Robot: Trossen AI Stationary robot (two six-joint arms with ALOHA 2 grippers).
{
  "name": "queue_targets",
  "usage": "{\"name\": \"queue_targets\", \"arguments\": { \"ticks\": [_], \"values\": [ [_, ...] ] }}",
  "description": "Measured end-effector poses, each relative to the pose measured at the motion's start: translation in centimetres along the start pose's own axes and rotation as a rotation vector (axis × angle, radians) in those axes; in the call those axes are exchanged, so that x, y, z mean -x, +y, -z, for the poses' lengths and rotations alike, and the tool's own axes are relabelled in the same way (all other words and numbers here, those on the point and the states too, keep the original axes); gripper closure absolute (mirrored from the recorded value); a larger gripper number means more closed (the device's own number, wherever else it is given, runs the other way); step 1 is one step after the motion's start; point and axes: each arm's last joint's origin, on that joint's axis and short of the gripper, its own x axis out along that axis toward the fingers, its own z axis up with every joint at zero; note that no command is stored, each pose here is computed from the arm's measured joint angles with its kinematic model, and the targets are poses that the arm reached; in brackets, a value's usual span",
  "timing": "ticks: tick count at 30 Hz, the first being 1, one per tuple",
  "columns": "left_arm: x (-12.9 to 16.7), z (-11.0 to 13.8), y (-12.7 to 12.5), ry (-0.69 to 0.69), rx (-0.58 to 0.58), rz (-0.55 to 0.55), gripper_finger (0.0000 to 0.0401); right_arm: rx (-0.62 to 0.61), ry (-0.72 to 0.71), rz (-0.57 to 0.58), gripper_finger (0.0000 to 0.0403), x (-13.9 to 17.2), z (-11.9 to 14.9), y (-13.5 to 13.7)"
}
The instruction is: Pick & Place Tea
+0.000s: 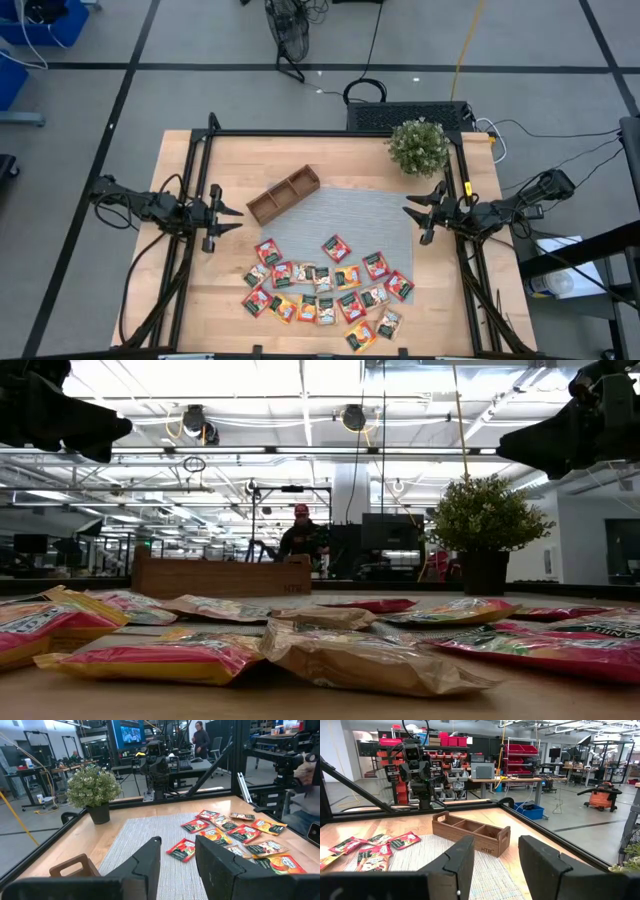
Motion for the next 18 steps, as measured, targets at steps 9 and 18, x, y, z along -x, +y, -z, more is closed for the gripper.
{"name": "queue_targets", "arguments": {
  "ticks": [9,18],
  "values": [
    [0.00,0.01,0.00,0.000,0.000,0.000,0.0274,-0.001,0.000,0.000,0.0264,0.00,0.00,0.00],
    [0.00,0.01,0.00,0.000,0.000,0.000,0.0274,-0.096,-0.036,0.001,0.0264,0.01,-0.45,-0.03]
  ]
}}
